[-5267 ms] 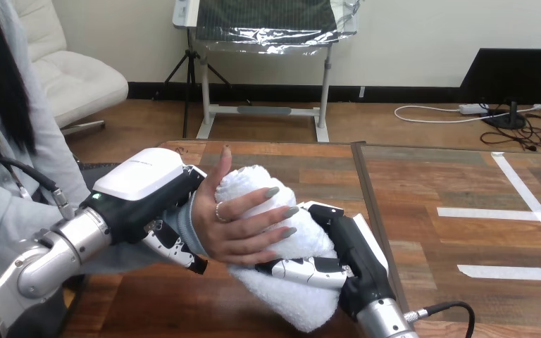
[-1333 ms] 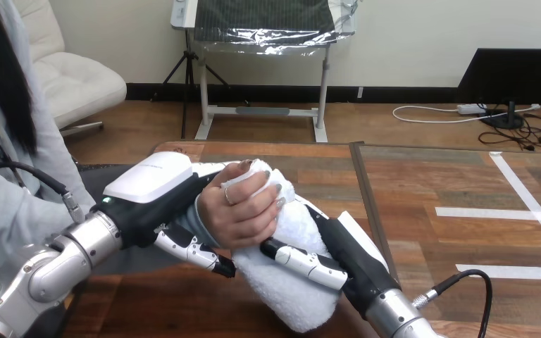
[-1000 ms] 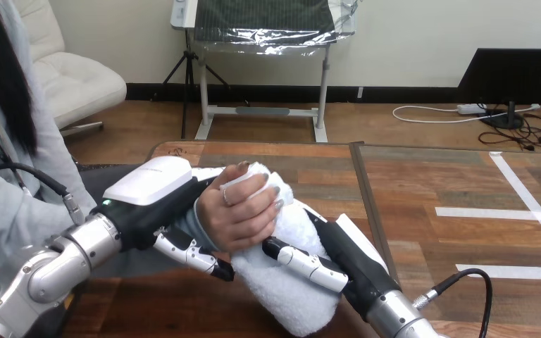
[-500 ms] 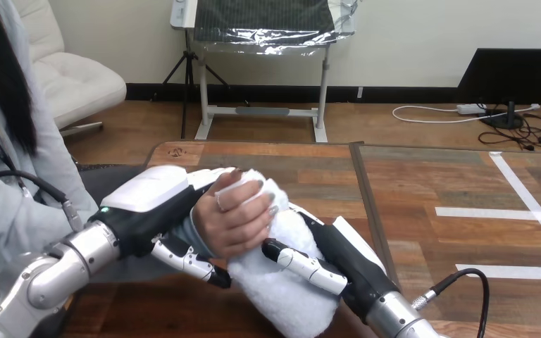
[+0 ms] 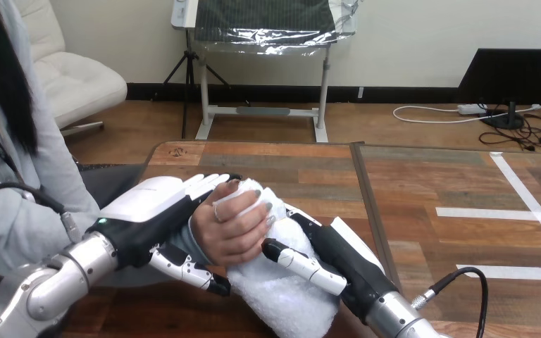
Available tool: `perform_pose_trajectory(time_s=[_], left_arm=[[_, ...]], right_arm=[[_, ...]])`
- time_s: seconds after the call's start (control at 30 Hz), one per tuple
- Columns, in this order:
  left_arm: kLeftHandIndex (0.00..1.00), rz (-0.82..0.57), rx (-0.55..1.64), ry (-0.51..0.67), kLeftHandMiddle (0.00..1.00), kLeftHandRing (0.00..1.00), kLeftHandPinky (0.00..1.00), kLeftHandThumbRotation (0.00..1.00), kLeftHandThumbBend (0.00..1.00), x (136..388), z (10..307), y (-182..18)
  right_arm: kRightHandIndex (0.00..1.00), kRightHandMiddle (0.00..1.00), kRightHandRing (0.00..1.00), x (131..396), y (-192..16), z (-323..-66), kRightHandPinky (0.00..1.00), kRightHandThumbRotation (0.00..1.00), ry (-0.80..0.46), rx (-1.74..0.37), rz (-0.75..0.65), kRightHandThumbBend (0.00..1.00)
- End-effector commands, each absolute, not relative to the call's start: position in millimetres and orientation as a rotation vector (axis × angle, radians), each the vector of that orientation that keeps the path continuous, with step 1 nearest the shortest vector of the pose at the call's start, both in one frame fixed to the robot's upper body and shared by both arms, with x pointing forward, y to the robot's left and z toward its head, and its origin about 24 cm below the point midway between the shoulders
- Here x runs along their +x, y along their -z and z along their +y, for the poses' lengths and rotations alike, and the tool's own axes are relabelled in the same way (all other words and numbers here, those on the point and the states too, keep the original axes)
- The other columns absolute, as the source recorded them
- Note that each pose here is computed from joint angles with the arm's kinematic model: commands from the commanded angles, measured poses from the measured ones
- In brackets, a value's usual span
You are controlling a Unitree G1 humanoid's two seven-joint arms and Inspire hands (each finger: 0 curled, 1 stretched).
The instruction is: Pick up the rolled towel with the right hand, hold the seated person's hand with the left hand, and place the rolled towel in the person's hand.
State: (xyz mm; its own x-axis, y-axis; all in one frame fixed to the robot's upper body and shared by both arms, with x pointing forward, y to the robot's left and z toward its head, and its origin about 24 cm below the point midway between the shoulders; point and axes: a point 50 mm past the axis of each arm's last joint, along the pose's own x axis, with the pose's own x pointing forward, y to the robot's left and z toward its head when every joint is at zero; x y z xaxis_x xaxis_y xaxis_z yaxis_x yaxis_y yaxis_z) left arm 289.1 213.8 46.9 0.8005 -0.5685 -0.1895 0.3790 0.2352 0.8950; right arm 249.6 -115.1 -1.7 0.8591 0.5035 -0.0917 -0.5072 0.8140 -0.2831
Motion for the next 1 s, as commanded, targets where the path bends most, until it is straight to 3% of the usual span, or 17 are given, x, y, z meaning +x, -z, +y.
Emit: perform_pose_trajectory(time_s=[0.0,0.97], left_arm=[[1.0,-0.277,1.132,0.61,1.0,1.0,0.94,0.5,1.0,292.9,205.6,-61.1],[1.0,-0.321,1.06,0.574,1.0,1.0,0.97,0.54,1.0,282.1,203.2,-52.1]], right_arm=[[0.93,0.87,0.88,259.1,-22.2,-113.0,0.9,0.85,-0.556,-0.341,-0.104,0.87],[0.97,0.91,0.92,254.9,-20.9,-116.2,0.94,0.93,-0.589,-0.369,-0.109,0.96]])
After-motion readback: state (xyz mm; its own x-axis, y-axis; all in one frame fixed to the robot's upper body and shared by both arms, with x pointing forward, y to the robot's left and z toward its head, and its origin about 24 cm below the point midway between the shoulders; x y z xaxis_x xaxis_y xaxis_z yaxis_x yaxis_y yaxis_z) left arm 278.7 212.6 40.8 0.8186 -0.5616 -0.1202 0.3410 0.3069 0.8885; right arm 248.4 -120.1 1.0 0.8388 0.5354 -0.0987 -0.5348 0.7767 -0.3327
